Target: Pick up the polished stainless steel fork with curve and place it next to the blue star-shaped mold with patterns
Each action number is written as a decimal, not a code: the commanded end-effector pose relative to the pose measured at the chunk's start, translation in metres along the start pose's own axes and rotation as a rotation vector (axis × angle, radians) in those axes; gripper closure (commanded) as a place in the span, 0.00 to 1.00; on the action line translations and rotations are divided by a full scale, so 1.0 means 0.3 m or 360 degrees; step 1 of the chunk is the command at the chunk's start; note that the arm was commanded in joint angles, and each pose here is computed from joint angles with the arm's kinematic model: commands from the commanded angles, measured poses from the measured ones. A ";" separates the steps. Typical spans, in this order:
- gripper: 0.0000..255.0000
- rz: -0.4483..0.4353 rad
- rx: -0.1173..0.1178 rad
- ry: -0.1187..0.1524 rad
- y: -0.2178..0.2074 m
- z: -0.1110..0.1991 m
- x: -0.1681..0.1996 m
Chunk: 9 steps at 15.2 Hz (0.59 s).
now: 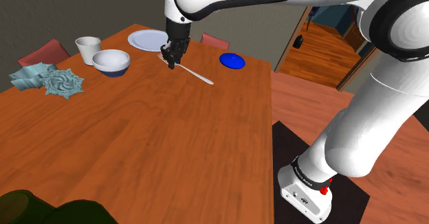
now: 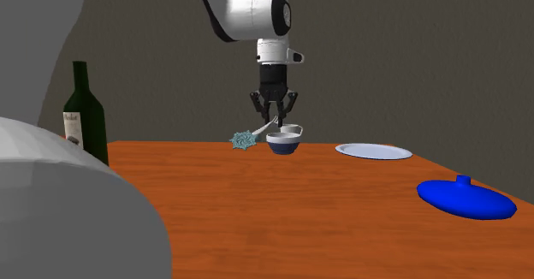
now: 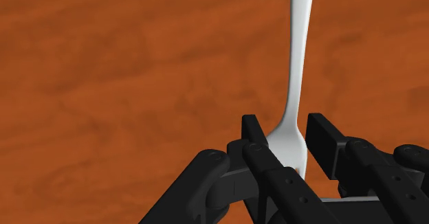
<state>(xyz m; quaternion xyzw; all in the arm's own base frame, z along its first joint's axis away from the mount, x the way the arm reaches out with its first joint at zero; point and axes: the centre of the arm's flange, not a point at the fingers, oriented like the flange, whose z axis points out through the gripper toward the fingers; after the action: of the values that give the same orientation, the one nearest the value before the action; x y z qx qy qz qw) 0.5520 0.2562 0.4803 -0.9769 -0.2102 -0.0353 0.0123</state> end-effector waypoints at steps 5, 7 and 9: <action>1.00 0.0002 0.0000 0.0000 -0.180 0.017 0.193; 1.00 0.0002 0.0000 0.0000 -0.241 0.021 0.256; 1.00 0.0002 0.0000 0.0000 -0.303 0.026 0.319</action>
<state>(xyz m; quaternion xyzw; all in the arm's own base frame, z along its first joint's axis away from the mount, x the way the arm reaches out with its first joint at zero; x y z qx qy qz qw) 0.5954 0.3658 0.4833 -0.9769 -0.2105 -0.0350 0.0127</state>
